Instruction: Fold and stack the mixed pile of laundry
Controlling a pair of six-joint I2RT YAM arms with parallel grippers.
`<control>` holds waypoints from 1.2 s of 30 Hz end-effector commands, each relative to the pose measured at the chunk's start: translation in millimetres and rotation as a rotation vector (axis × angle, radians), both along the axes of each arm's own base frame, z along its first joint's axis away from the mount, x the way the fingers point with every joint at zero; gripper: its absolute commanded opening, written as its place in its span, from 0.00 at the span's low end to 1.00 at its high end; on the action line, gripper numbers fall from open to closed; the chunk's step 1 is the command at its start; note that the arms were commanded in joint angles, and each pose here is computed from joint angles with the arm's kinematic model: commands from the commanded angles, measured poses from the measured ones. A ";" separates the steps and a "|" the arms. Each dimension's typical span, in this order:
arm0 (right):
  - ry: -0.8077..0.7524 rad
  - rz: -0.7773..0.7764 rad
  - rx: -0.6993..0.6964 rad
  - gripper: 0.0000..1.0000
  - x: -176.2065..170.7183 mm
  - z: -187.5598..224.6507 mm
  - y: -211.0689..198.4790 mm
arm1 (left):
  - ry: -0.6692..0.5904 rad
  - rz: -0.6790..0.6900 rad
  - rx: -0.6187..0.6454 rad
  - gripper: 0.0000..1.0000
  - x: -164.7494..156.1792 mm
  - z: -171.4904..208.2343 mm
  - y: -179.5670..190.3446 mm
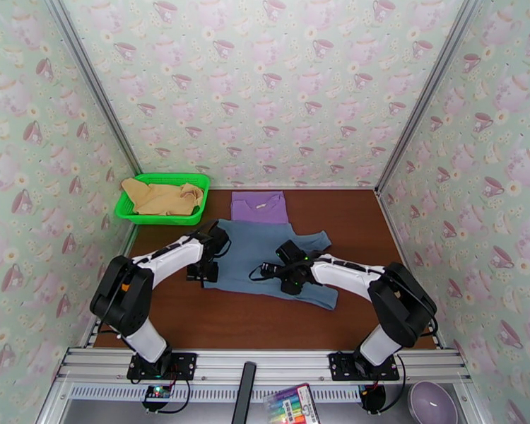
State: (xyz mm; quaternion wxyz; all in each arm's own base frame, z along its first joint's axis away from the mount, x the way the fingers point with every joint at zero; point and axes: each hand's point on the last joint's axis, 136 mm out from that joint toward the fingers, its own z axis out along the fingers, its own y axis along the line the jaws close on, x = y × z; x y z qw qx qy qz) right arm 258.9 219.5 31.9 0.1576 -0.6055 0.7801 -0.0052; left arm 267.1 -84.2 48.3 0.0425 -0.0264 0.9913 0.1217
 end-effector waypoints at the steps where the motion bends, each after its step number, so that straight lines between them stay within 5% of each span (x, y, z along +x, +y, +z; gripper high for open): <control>1: -0.105 -0.118 0.047 0.46 26.6 28.2 2.6 | -0.027 -0.006 0.061 0.55 5.6 12.3 11.6; 8: -0.127 -0.468 0.163 0.54 24.6 72.1 -17.7 | -0.125 0.000 -0.061 0.52 13.9 35.4 -6.6; 15: 0.249 -0.872 0.479 0.47 -19.7 58.9 10.4 | -0.088 0.010 -0.276 0.01 19.4 -0.4 -53.4; 20: 0.394 -1.031 0.567 0.40 -39.3 21.6 13.2 | -0.056 0.071 -0.305 0.00 8.4 -39.4 -60.3; 28: 0.362 -1.157 0.359 0.32 -53.6 -30.7 -22.2 | -0.007 0.113 -0.251 0.00 -15.8 -62.2 -51.8; 36: 0.343 -1.249 0.274 0.29 -79.8 -38.2 -55.2 | 0.022 0.123 -0.190 0.00 -49.1 -60.0 -33.2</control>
